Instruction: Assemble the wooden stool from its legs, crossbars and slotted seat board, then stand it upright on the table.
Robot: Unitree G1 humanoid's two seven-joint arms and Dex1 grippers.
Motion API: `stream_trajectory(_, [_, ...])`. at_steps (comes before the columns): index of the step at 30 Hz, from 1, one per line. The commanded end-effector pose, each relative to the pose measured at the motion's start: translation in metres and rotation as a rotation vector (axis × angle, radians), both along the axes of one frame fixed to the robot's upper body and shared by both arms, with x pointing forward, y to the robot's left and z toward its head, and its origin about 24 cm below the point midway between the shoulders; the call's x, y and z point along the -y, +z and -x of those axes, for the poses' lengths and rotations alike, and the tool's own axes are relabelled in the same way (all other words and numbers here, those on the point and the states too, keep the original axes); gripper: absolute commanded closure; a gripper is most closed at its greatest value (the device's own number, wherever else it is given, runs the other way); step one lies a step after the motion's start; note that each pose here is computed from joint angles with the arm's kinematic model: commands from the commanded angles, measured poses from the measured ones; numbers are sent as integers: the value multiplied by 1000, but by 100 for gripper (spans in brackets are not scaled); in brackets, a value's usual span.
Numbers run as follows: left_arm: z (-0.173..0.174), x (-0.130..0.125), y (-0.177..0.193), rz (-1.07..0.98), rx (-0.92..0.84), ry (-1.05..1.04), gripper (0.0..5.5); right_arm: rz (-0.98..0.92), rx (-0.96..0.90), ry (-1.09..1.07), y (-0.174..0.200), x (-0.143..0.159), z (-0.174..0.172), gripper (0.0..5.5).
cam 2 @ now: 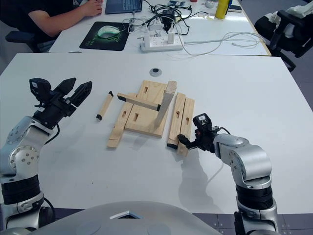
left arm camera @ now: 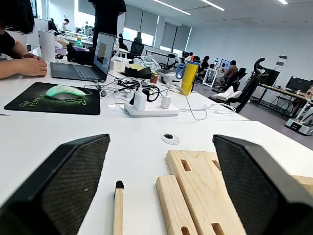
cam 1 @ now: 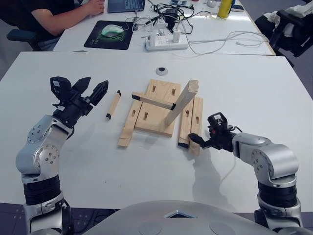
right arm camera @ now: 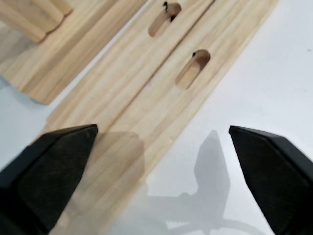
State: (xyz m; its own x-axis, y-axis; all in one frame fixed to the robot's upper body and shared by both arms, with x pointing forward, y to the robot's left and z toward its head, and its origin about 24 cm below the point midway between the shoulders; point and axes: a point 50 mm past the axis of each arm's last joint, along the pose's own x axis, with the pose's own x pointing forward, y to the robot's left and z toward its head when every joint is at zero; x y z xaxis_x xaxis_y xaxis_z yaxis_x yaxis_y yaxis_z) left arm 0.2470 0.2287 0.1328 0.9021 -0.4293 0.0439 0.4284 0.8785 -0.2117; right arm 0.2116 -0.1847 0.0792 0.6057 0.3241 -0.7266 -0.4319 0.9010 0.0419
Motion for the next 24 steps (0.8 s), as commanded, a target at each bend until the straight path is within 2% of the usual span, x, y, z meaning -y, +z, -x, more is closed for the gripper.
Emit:
stream_trajectory(1, [3, 0, -3, 1, -5, 7, 159, 67, -5, 7, 1, 11, -4, 52])
stream_trajectory(6, [6, -1, -4, 8, -1, 26, 159, 122, 23, 40, 10, 19, -16, 52])
stream_trajectory(11, [6, 2, -5, 9, 5, 27, 159, 82, 70, 33, 18, 14, -28, 52])
stream_trajectory(17, [0, 3, -1, 1, 15, 8, 159, 99, 32, 17, 6, 2, -19, 52])
stream_trajectory(24, [-1, 5, -1, -18, 10, -11, 159, 197, 38, -19, 2, 12, -16, 52])
